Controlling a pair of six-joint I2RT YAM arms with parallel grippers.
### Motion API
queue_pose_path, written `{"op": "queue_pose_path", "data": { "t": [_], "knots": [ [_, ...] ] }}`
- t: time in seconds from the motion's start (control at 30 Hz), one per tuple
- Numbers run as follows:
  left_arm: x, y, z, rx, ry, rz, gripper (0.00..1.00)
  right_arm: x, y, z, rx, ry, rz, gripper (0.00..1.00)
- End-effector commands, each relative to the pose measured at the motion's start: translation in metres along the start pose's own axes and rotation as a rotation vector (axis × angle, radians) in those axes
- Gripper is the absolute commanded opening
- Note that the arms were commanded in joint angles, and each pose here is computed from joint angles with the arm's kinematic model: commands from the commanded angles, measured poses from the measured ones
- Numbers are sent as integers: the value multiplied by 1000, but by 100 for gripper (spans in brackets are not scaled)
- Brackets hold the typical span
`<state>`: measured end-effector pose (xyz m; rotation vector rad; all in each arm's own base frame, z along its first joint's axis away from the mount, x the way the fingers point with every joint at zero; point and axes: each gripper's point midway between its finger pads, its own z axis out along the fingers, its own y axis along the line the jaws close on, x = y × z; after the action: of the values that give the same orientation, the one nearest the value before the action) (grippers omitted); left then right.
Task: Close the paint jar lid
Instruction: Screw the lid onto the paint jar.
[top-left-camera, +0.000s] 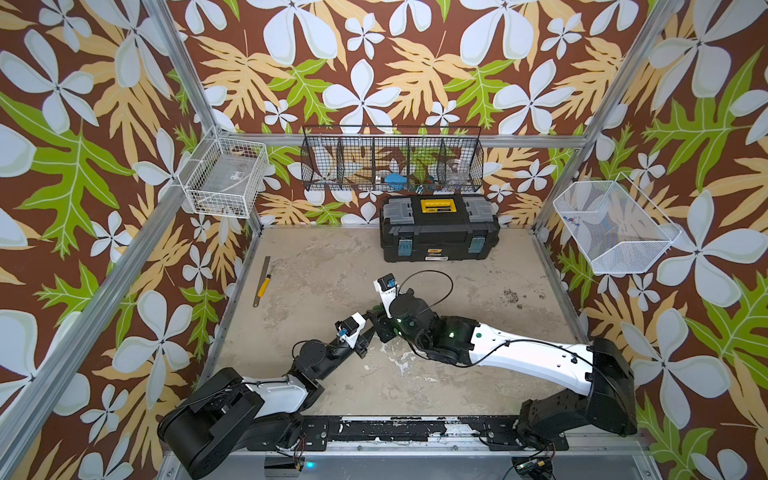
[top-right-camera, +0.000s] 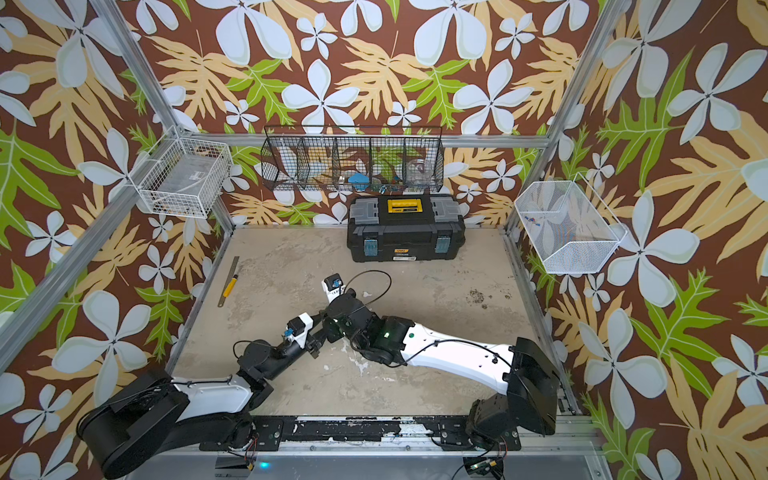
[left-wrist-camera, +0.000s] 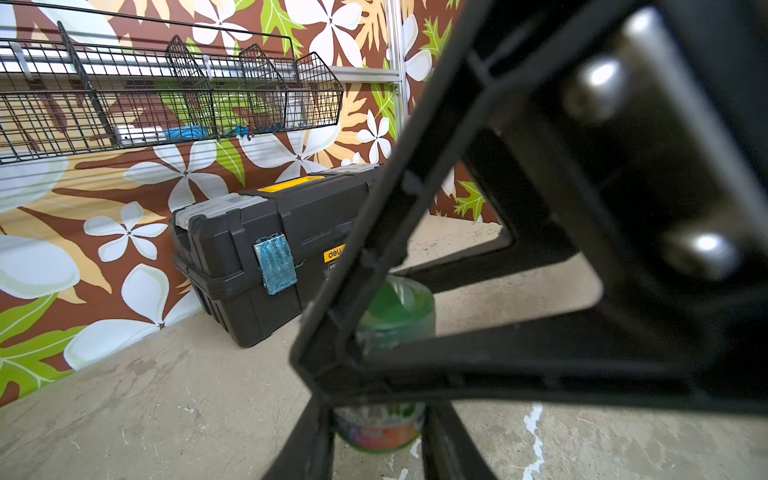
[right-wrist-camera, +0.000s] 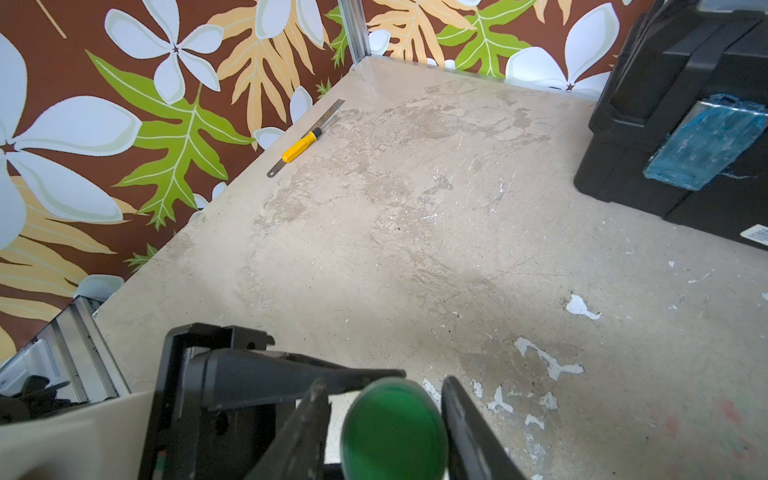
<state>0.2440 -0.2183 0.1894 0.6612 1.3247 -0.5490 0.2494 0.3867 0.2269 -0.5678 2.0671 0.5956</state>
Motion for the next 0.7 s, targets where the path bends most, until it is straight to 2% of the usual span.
{"op": "queue_pose_path", "data": {
  "t": [0.0, 0.4, 0.67],
  "knots": [
    [-7, -3, 1, 19, -29, 8, 22, -12, 7, -6, -29, -33, 21, 50],
    [-7, -3, 1, 20, -29, 7, 22, -38, 0, -26, -10, -84, -50, 64],
    [-8, -3, 0, 20, -31, 7, 22, -39, -15, -30, -201, -1, -134, 69]
  ]
}}
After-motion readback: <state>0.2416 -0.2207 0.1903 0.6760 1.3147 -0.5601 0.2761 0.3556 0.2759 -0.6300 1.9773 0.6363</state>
